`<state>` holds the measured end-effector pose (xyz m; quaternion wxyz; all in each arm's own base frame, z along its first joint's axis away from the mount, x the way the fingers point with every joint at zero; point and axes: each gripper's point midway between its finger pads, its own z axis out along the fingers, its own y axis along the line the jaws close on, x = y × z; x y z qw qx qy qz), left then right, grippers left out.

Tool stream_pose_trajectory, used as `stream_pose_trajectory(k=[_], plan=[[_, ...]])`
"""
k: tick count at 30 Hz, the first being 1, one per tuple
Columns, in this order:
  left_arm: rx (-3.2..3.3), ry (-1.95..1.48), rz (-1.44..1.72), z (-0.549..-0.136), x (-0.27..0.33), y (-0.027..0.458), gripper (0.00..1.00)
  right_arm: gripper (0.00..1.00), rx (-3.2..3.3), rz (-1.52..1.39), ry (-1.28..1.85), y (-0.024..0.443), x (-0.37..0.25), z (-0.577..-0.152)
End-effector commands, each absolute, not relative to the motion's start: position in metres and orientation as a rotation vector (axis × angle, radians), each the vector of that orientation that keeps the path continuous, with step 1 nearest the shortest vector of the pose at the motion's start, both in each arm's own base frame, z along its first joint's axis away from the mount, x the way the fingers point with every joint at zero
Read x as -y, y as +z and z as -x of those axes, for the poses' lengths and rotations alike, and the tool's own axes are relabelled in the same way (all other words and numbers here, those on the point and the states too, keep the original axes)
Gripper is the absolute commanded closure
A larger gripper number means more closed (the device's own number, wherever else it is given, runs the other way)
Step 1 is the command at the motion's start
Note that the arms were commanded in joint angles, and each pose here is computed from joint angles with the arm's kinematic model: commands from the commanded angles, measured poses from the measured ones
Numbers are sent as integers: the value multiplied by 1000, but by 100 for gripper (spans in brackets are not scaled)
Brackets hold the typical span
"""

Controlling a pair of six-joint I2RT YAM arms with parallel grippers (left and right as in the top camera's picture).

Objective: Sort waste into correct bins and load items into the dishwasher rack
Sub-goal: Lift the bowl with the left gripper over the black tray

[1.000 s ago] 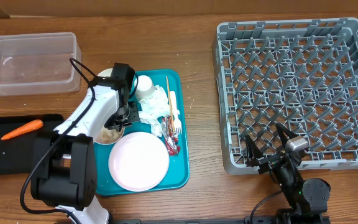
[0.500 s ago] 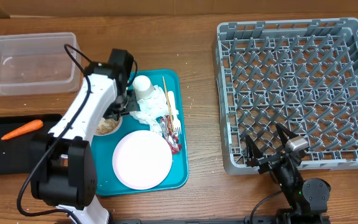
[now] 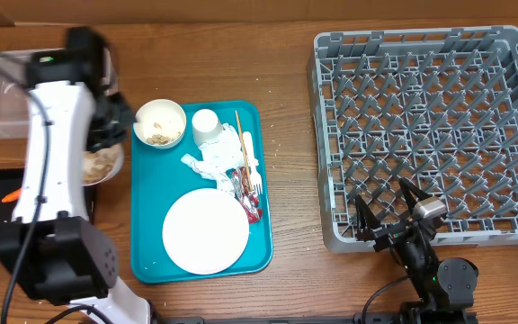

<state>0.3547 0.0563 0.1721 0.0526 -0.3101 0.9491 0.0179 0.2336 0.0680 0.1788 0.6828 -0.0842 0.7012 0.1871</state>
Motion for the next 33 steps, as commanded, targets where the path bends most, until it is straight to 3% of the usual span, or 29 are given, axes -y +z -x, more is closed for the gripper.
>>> stream_pose_trajectory(k=[1,9,15,24,33], plan=[[-2804,-258,996,-355,-79,193,96,0,-1571,185,419,177,-68,-234],[-2577,-708,1039,-343,-141,213,96,0,-1571,185,419,177,-68,-234],[-2435,-950,1046,-334,-154,207,96,0,-1571,185,419,177,-68,-234],[-2297,-1076,1166,-317,-173,154,96,0,-1571,185,419,177,-68,-234],[-2100,-1168,1151,-306,-197,159,96,0,-1571,185,419,177,-68,-234]])
